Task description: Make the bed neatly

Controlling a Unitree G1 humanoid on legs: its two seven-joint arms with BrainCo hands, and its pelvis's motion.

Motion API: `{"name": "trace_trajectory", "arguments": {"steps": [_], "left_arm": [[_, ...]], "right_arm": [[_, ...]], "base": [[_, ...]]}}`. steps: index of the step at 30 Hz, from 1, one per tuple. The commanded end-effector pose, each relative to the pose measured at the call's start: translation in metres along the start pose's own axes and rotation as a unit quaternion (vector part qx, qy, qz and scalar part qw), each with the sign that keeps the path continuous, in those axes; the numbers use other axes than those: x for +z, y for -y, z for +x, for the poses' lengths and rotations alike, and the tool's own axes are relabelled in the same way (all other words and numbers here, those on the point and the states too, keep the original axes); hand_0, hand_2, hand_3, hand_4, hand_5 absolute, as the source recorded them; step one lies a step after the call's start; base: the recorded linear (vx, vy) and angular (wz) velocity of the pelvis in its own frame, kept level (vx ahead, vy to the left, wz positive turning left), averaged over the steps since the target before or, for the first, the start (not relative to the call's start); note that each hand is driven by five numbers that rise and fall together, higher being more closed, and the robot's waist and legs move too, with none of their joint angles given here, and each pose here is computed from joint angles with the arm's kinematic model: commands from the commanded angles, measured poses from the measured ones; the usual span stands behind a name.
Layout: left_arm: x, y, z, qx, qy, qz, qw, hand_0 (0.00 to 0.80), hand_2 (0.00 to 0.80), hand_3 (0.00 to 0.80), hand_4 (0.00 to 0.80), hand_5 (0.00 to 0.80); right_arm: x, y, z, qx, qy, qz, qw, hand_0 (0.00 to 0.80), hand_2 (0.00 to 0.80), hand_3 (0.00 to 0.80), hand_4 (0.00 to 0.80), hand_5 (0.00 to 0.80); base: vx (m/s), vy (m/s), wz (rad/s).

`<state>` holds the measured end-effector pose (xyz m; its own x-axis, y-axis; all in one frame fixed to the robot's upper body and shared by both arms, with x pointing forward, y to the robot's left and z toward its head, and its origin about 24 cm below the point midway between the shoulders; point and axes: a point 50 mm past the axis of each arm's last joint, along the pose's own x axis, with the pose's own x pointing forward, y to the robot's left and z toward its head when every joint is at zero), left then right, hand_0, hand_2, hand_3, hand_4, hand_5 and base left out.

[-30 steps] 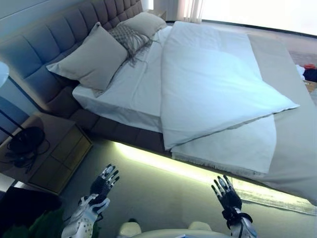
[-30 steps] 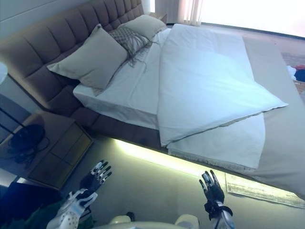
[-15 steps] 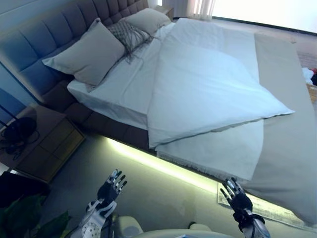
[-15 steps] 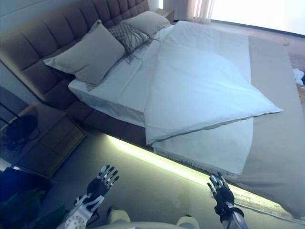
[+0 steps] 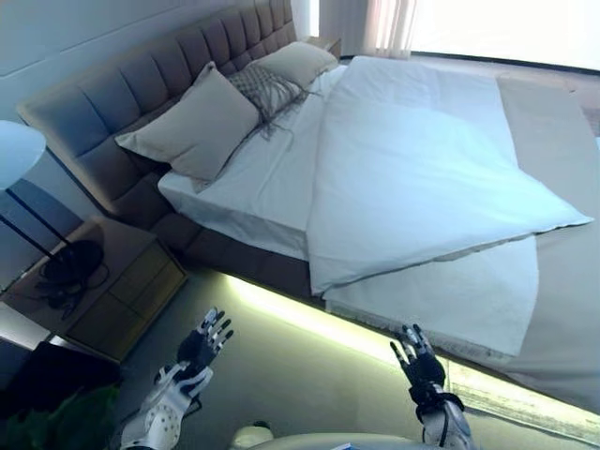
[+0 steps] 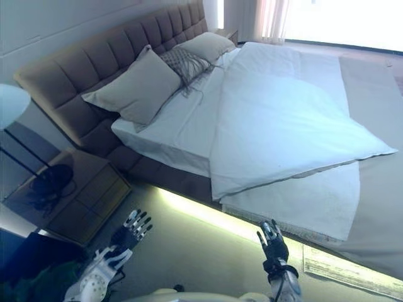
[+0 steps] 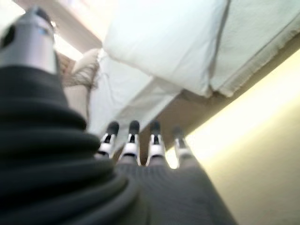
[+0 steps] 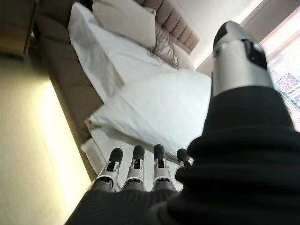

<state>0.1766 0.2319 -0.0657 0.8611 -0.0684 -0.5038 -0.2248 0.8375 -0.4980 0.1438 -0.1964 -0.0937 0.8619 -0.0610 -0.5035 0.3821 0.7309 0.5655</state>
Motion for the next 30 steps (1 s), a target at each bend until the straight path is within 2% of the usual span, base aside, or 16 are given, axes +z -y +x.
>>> {"name": "trace_trajectory", "arguments": {"steps": [1,6,11,14,17,25,30], "left_arm": [[0.028,0.006,0.007,-0.006,0.068,-0.004,0.998,0.0,0.0,0.0,0.0,0.0],[0.019,-0.003,-0.004,0.012,0.065,-0.015,0.998,0.0,0.0,0.0,0.0,0.0],[0.018,-0.021,-0.018,0.058,0.079,-0.048,0.994,0.0,0.0,0.0,0.0,0.0],[0.02,-0.016,-0.016,0.037,0.07,-0.046,0.996,0.0,0.0,0.0,0.0,0.0],[0.007,-0.01,-0.013,0.022,0.061,-0.041,0.997,0.0,0.0,0.0,0.0,0.0],[0.002,-0.014,-0.02,0.032,0.051,-0.038,0.997,0.0,0.0,0.0,0.0,0.0],[-0.003,-0.011,-0.019,0.018,0.038,-0.03,0.999,0.0,0.0,0.0,0.0,0.0]], "right_arm": [[0.026,-0.011,0.006,0.039,0.047,-0.029,0.998,0.0,0.0,0.0,0.0,0.0],[0.028,-0.009,0.003,0.044,0.044,-0.032,0.998,0.0,0.0,0.0,0.0,0.0],[0.026,-0.002,-0.006,0.09,-0.009,-0.075,0.993,0.0,0.0,0.0,0.0,0.0],[0.036,0.002,-0.008,0.074,0.014,-0.052,0.996,0.0,0.0,0.0,0.0,0.0],[0.042,-0.003,0.0,0.068,0.035,-0.052,0.996,0.0,0.0,0.0,0.0,0.0],[0.025,-0.003,-0.005,0.065,0.008,-0.052,0.996,0.0,0.0,0.0,0.0,0.0],[0.029,0.001,-0.007,0.051,0.026,-0.048,0.997,0.0,0.0,0.0,0.0,0.0]], "base": [[0.055,-0.209,-0.08],[0.043,-0.328,-0.02],[-0.008,-0.419,0.0],[-0.117,-0.418,0.17],[-0.15,-0.232,0.71],[0.078,-0.033,-0.06],[0.152,0.277,-0.08]]}}
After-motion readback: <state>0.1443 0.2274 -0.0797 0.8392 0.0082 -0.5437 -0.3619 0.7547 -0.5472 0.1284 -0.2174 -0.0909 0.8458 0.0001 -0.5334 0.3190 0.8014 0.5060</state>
